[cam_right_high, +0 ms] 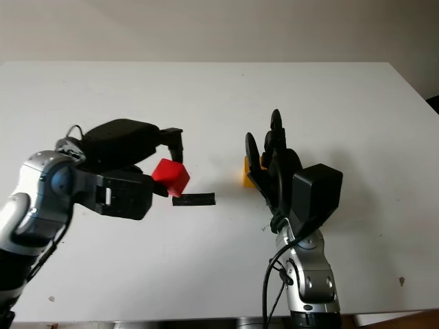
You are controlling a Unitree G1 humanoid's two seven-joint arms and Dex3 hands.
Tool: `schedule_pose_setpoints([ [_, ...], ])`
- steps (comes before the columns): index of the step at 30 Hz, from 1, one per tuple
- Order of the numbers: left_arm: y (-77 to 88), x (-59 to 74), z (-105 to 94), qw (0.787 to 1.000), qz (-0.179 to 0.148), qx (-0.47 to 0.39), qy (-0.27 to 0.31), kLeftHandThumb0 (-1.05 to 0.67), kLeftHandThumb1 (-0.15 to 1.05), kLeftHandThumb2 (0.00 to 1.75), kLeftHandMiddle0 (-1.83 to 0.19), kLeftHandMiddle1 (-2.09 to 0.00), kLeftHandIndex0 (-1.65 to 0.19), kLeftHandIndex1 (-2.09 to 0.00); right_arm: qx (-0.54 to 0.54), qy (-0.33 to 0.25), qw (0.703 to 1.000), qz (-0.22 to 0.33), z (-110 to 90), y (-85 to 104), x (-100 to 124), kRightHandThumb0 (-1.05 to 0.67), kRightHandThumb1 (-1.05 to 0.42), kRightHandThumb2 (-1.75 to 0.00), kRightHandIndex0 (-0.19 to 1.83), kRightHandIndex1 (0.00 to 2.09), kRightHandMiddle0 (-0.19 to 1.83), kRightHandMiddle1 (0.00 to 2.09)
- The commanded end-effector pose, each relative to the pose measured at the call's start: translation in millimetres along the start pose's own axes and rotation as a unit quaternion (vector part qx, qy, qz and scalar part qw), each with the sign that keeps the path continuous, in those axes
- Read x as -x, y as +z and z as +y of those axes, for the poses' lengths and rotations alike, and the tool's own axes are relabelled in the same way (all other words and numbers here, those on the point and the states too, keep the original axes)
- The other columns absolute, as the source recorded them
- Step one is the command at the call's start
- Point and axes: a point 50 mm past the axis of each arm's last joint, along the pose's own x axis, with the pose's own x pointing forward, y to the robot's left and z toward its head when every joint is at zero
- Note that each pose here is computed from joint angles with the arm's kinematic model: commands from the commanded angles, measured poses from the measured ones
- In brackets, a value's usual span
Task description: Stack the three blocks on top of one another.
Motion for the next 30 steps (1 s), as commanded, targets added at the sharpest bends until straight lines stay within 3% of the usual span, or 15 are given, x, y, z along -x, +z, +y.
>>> schedule_pose_setpoints([
  [1,5.8,-2.7,-5.1,1.000,-0.002,-0.001,0.002,-0.37,0.93,0.05,-0.35,-0.04,-0.36,-1.54,-0.001,0.005,1.000,-0.012,3,6.0,-3,-0.63,-1.05,-0.51,-0.19,0.03,-0.17,0.05],
  [2,9.0,-3.8,-9.1,1.000,-0.004,0.000,0.001,-0.38,0.92,0.05,-0.36,-0.04,-0.42,-1.44,0.000,0.006,1.000,-0.013,3,6.1,-3,-0.63,-1.05,-0.51,-0.19,0.03,-0.17,0.05],
  [7,22.2,-8.1,-24.6,1.000,-0.007,-0.001,-0.026,-0.36,0.92,0.05,-0.34,-0.04,-0.37,-1.63,0.003,0.007,1.000,-0.018,4,5.6,-2,-0.62,-1.05,-0.52,-0.19,0.01,-0.19,0.04],
  [10,25.5,-9.2,-30.8,1.000,0.001,-0.005,-0.027,-0.35,0.92,0.05,-0.41,-0.08,-0.37,-1.71,0.003,0.003,1.000,-0.018,4,4.9,-2,-0.63,-1.05,-0.51,-0.19,0.01,-0.18,0.05],
  [14,26.9,-10.7,-36.7,1.000,0.013,-0.007,-0.020,-0.35,0.94,0.06,-0.36,-0.06,-0.34,-1.77,0.004,0.005,1.000,-0.018,4,3.7,-2,-0.62,-1.05,-0.52,-0.19,0.01,-0.19,0.05],
  [30,27.0,-15.7,-40.3,1.000,0.022,0.011,-0.006,-0.34,0.99,0.06,-0.33,-0.07,-0.24,-1.88,0.004,0.008,1.000,-0.017,4,1.2,-1,-0.64,-1.05,-0.50,-0.19,0.01,-0.19,0.05],
])
